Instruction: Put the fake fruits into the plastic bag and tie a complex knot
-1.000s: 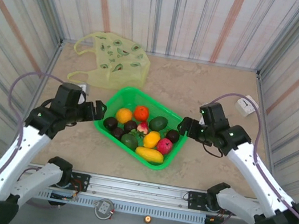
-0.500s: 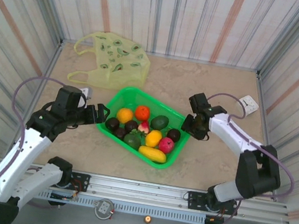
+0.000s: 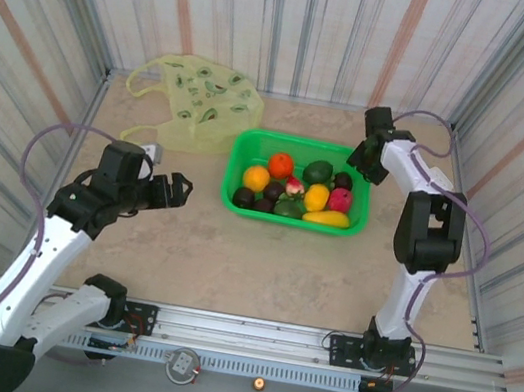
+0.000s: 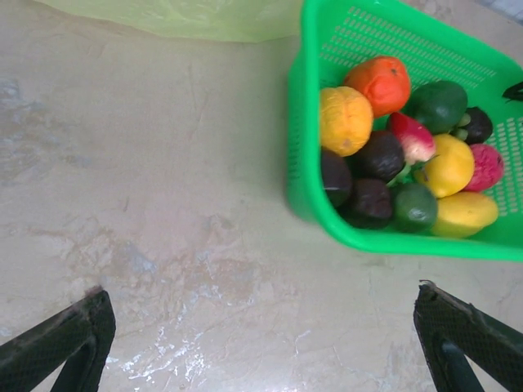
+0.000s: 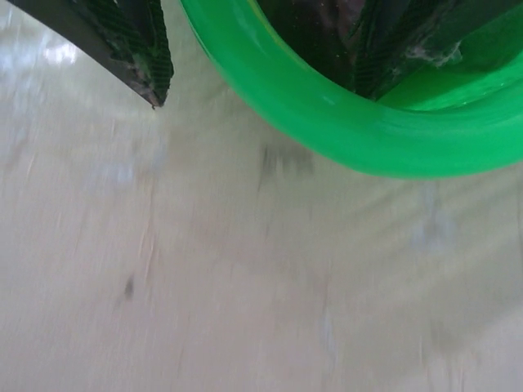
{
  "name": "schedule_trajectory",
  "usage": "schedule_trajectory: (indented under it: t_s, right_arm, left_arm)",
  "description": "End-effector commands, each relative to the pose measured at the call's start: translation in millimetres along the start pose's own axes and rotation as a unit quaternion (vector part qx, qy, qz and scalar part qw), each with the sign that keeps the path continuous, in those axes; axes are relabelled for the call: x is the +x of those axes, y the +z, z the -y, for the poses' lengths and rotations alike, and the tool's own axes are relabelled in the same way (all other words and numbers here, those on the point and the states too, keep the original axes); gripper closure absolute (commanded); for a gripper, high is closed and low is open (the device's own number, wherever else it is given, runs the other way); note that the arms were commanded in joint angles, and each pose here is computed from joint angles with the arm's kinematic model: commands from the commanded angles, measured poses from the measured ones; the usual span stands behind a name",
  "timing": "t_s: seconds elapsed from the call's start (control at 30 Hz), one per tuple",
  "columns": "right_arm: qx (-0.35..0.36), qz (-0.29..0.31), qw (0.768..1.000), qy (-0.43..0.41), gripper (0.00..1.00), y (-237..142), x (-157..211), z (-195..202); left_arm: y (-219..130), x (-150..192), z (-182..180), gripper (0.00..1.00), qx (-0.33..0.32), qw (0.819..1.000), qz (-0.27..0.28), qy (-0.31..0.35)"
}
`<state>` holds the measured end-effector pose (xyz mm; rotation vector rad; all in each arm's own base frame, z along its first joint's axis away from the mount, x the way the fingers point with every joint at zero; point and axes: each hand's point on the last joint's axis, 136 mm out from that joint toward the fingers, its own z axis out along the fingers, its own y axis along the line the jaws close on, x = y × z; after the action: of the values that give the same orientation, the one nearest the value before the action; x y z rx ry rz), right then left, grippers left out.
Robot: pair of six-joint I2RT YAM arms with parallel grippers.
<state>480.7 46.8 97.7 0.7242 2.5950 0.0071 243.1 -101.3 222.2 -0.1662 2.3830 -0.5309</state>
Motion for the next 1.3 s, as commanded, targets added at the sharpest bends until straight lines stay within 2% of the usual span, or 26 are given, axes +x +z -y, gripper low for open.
schedule_trajectory:
  t_s: [0.0, 0.1, 0.2, 0.3, 0.4, 0.5, 0.6, 0.7, 0.83, 0.93, 1.03, 1.17, 1.27]
  right_arm:
    - [0.024, 0.025, 0.999, -0.023, 0.36, -3.4, -26.3, -1.0]
    - [0.012, 0.068, 0.997, -0.044, 0.33, -30.1, -46.5, -17.0]
    - [0.019, 0.142, 0.987, -0.072, 0.17, -72.5, -66.2, -28.8]
    - [0.016, 0.188, 0.975, -0.115, 0.1, -105.1, -69.5, -47.4]
    - [-0.01, 0.213, 0.97, -0.12, 0.1, -138.8, -62.4, -63.9]
    - [-0.097, 0.186, 0.973, -0.095, 0.13, -158.2, -34.5, -82.7]
    - [-0.164, 0.174, 0.967, -0.091, 0.16, -176.7, -5.5, -93.9]
    - [-0.224, 0.161, 0.957, -0.087, 0.2, -192.3, 23.9, -98.7]
    - [-0.304, 0.114, 0.944, -0.055, 0.24, -206.6, 55.5, -104.3]
    - [-0.318, 0.107, 0.94, -0.064, 0.25, -216.4, 69.5, -104.7]
    - [-0.32, 0.101, 0.939, -0.081, 0.26, -219.7, 79.7, -102.0]
    - [-0.3, 0.1, 0.944, -0.094, 0.25, -214.0, 88.2, -90.8]
    - [-0.284, 0.094, 0.95, -0.085, 0.24, -207.1, 89.0, -81.3]
  left_arm:
    - [-5.9, -28.3, 0.2, 0.03, -0.019, 0.999, 0.042, -0.014]
    - [-0.8, -54.4, 1.6, 0.04, -0.031, 0.997, 0.06, -0.028]
    - [13.9, -81.3, -9.6, 0.05, -0.052, 0.994, 0.068, -0.072]
    - [35.6, -107.4, -29.4, 0.06, -0.049, 0.984, 0.079, -0.152]
    - [58.7, -128.2, -64.1, 0.08, -0.065, 0.963, 0.097, -0.243]
    - [76.4, -149.5, -99.0, 0.13, -0.104, 0.945, 0.117, -0.288]
    - [89.0, -165.2, -135.1, 0.14, -0.143, 0.922, 0.138, -0.333]
    - [115.3, -197.2, -144.5, 0.24, -0.073, 0.92, 0.183, -0.338]
    - [155.9, -199.8, -172.7, 0.26, -0.068, 0.91, 0.144, -0.384]
    - [185.8, -198.6, -186.8, 0.26, -0.058, 0.904, 0.119, -0.407]
    - [202.2, -207.0, -198.5, 0.26, -0.051, 0.9, 0.131, -0.412]
    - [230.9, -215.1, -200.5, 0.3, -0.017, 0.901, 0.103, -0.421]
    - [241.7, -211.6, -199.1, 0.32, -0.003, 0.893, 0.094, -0.441]
